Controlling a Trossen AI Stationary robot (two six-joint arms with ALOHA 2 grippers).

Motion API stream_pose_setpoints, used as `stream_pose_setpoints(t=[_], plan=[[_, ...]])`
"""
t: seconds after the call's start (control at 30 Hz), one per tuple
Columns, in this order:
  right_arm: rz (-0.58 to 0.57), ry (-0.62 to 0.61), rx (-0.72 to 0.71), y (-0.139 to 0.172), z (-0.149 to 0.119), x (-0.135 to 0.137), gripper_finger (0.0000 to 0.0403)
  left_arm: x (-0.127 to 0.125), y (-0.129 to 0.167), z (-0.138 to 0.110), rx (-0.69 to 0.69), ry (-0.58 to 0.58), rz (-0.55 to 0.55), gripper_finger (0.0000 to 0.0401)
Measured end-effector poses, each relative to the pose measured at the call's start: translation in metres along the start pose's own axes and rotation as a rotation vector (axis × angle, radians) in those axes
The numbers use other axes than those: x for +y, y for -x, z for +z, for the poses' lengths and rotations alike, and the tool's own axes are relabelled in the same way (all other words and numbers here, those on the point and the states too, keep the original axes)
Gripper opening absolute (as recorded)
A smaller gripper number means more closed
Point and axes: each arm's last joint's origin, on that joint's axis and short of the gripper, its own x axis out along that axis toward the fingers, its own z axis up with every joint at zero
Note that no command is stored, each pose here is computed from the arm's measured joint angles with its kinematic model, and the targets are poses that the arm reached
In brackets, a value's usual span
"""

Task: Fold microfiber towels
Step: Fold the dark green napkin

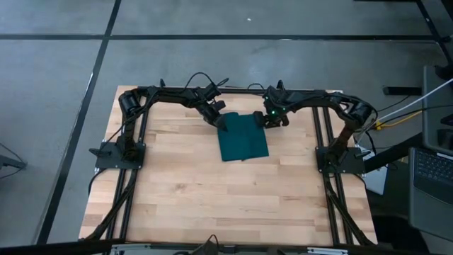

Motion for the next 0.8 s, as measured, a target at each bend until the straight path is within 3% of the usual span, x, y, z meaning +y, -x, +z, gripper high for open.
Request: stream_pose_setpoints(t=[0.37, 0.47, 0.6, 0.8], plan=[[0.131, -0.039, -0.005, -0.023, 0.003, 0.016, 0.0195, 0.0, 0.001, 0.0, -0.003, -0.009, 0.0, 0.0207], [0.135, -0.044, -0.002, -0.024, 0.003, 0.016, 0.0147, 0.0, 0.001, 0.0, -0.003, -0.009, 0.0, 0.0207], [0.136, -0.03, 0.0, -0.025, 0.003, 0.015, 0.0024, 0.0, 0.001, 0.0, -0.003, -0.014, 0.0, 0.0207], [0.172, -0.032, 0.013, -0.02, 0.007, 0.022, 0.0007, 0.001, 0.001, 0.001, -0.004, -0.018, 0.0, 0.0207]])
